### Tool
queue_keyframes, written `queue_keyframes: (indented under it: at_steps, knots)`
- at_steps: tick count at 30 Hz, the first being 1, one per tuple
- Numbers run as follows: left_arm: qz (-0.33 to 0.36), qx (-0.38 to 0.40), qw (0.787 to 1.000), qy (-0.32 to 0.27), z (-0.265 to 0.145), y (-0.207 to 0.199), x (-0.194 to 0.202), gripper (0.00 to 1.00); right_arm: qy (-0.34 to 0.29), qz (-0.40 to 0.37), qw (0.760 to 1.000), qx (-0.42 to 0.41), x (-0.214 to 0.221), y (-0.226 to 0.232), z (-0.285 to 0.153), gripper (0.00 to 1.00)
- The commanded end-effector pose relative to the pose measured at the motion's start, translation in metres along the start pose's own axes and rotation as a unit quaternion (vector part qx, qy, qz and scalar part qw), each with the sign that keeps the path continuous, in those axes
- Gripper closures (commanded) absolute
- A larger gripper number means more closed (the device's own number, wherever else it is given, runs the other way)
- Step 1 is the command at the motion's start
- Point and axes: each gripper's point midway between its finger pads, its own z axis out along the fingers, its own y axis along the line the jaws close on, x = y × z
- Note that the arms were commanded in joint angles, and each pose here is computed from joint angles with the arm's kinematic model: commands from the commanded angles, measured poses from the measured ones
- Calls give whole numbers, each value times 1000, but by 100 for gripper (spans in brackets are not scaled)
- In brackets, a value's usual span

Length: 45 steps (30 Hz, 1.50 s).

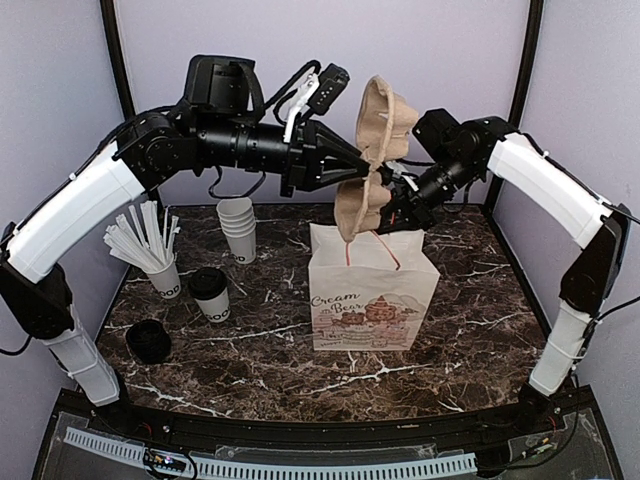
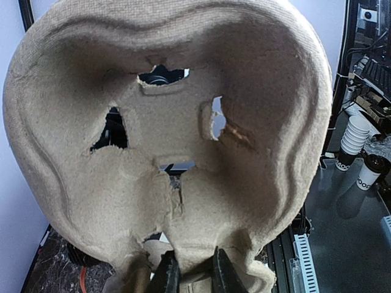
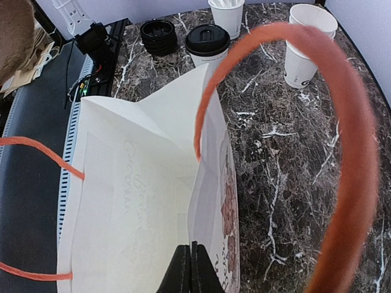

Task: Pack the takeout coffee

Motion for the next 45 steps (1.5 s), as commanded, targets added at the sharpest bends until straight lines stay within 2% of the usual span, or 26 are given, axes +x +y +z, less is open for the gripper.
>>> queue_keyframes:
  at_steps: [1, 5, 13, 22, 32, 38, 45]
  knots:
    - [23, 33, 999, -35, 1, -6, -12, 86, -17, -21, 999, -28, -6, 27, -5, 100]
    - [14, 43, 998, -43, 6, -1, -9, 87, -5, -26, 999, -38, -1, 34, 2, 100]
    - [28, 34, 996, -80, -15, 9, -36, 85, -4, -29, 999, -31, -1, 37, 0, 100]
    - [-30, 83, 995, -45, 16, 6, 7, 86, 0, -25, 999, -32, 1, 34, 4, 100]
    - [-77, 106, 991, 23, 27, -6, 68, 86, 3, -20, 999, -33, 4, 32, 8, 100]
    - [-89, 87, 988, 90, 27, -7, 103, 86, 2, -18, 999, -28, 2, 30, 7, 100]
    - [-87, 93, 977, 173, 32, -27, 138, 86, -1, -16, 1000, -20, -1, 25, 8, 100]
